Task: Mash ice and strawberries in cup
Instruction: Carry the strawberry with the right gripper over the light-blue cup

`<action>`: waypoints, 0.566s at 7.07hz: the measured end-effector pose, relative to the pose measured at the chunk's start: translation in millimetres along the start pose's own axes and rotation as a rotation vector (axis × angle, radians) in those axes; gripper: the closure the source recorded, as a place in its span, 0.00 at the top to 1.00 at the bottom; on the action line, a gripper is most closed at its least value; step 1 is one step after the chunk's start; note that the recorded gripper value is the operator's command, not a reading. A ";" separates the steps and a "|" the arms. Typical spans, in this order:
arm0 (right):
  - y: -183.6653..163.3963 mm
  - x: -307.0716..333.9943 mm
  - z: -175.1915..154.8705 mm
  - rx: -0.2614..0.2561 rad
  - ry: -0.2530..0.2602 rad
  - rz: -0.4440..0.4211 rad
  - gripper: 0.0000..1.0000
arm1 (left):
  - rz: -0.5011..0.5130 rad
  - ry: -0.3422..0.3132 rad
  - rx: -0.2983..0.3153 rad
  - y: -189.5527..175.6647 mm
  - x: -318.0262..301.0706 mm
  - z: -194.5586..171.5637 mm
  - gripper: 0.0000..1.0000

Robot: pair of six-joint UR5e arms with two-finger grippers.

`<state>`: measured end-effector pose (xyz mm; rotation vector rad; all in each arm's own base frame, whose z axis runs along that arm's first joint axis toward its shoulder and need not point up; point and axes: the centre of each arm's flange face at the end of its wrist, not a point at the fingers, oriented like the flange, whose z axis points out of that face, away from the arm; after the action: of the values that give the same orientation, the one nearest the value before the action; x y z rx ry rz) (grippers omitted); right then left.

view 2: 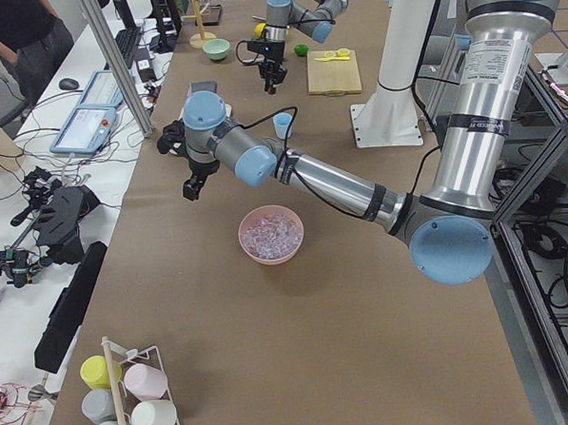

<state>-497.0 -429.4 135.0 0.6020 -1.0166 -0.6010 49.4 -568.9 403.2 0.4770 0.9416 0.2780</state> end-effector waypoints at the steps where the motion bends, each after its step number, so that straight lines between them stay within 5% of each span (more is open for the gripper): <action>1: 3.0 -13.3 8.5 0.003 0.008 -0.009 0.00 | -0.004 -0.002 -0.002 3.6 -2.1 0.4 0.97; 4: 6.0 -32.3 31.8 -0.003 0.023 -0.023 0.00 | -0.010 -0.004 -0.007 10.5 -5.0 1.2 0.97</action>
<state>-537.4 -408.2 132.9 0.6175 -0.9887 -0.6146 47.3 -562.3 412.6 0.4659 0.9392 0.2708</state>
